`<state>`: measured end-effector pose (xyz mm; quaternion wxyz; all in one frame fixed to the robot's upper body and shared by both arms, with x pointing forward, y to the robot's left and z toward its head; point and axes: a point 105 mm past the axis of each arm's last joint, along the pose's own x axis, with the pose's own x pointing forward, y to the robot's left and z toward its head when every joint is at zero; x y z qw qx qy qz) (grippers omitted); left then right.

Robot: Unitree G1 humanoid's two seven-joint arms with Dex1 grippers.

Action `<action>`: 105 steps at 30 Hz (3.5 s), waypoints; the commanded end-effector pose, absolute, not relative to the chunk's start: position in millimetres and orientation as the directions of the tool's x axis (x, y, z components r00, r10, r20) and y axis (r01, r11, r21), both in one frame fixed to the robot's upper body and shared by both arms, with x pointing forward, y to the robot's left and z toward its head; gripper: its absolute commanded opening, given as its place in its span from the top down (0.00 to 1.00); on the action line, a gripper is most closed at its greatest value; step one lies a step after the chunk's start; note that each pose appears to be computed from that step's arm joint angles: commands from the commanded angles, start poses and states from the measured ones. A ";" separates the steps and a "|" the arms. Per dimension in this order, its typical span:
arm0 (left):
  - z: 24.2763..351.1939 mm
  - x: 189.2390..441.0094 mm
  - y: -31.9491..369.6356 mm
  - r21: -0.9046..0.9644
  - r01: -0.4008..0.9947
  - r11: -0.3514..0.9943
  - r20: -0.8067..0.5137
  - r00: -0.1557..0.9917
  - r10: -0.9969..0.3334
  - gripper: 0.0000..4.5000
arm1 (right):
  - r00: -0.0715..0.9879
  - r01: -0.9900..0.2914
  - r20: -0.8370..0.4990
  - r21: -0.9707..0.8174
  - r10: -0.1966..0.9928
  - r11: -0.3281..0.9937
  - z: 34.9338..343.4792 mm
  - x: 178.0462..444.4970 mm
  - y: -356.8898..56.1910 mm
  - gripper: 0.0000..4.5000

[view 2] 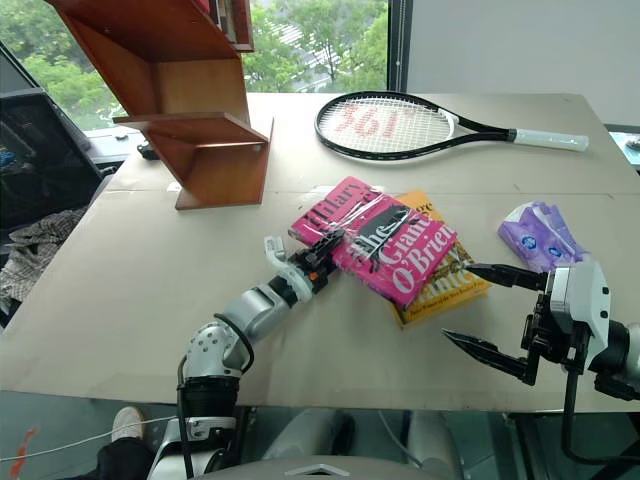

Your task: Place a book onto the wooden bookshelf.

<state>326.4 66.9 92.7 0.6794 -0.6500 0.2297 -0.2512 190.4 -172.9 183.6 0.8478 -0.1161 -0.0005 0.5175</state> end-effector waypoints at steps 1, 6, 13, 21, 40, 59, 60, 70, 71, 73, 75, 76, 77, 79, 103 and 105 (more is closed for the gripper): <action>85.6 331.7 81.2 -1.000 -0.010 -0.013 0.000 0.797 -0.604 0.90 | 0.465 -0.870 -0.094 -0.235 0.880 0.435 186.8 192.5 -168.5 0.00; 130.3 329.8 121.9 -0.978 0.178 0.109 0.092 0.838 -0.538 0.96 | 0.462 -0.866 -0.066 -0.248 0.885 0.434 187.0 200.7 -164.2 0.00; 219.2 334.1 188.4 -0.745 0.429 0.512 0.221 0.882 -0.417 0.96 | 0.445 -0.864 -0.003 -0.266 0.896 0.428 192.0 215.4 -160.2 0.00; 358.1 319.4 148.9 -0.119 0.660 0.742 0.313 0.734 -0.603 0.96 | 0.432 -0.848 0.097 -0.295 0.897 0.440 208.2 239.9 -159.3 0.00; 401.9 317.4 202.9 0.988 0.152 -0.030 -0.154 0.941 -0.303 0.96 | 0.464 -0.794 0.196 -0.341 0.864 0.503 233.3 256.5 -173.7 0.00; 363.1 360.4 290.2 0.896 0.439 -0.071 -0.422 0.890 0.175 0.96 | 0.365 -0.789 0.398 -0.347 0.841 0.507 289.7 238.2 -166.8 0.00; 358.2 364.0 292.1 0.893 0.445 -0.069 -0.426 0.885 0.185 0.96 | 0.368 -0.791 0.398 -0.341 0.840 0.508 288.7 237.2 -166.3 0.00; 337.2 376.7 301.2 0.898 0.432 0.079 -0.439 0.878 0.188 0.48 | 0.376 -0.801 0.379 -0.326 0.846 0.502 280.4 233.7 -161.2 0.00; 339.2 374.6 300.1 0.904 0.417 0.090 -0.427 0.887 0.176 0.39 | 0.376 -0.803 0.375 -0.325 0.847 0.500 280.0 233.9 -161.1 0.00; 345.4 369.9 291.1 0.917 0.383 0.116 -0.396 0.910 0.125 0.19 | 0.376 -0.807 0.368 -0.321 0.851 0.495 279.3 234.1 -162.5 0.00; 350.1 360.6 287.0 0.923 0.364 0.125 -0.376 0.922 0.095 0.01 | 0.375 -0.811 0.359 -0.320 0.855 0.490 279.7 234.1 -164.3 0.00; 353.3 352.3 283.5 0.923 0.356 0.145 -0.366 0.929 0.054 0.01 | 0.375 -0.812 0.355 -0.320 0.857 0.488 280.9 234.4 -165.7 0.00; 355.2 342.3 283.0 0.918 0.353 0.179 -0.364 0.931 0.030 0.01 | 0.374 -0.813 0.353 -0.319 0.858 0.487 282.3 234.9 -167.2 0.00; 356.2 325.7 277.5 0.900 0.358 0.248 -0.360 0.932 -0.039 0.01 | 0.375 -0.815 0.348 -0.319 0.860 0.484 283.9 235.8 -170.2 0.00; 181.6 270.5 151.7 0.167 0.641 0.749 0.005 0.759 -0.651 0.01 | 0.705 -0.693 0.043 -0.170 0.708 0.700 208.2 253.6 -224.6 0.00; 170.2 257.8 165.1 0.125 0.660 0.741 -0.026 0.749 -0.662 0.01 | 0.753 -0.654 -0.057 -0.183 0.656 0.734 184.0 245.1 -247.0 0.00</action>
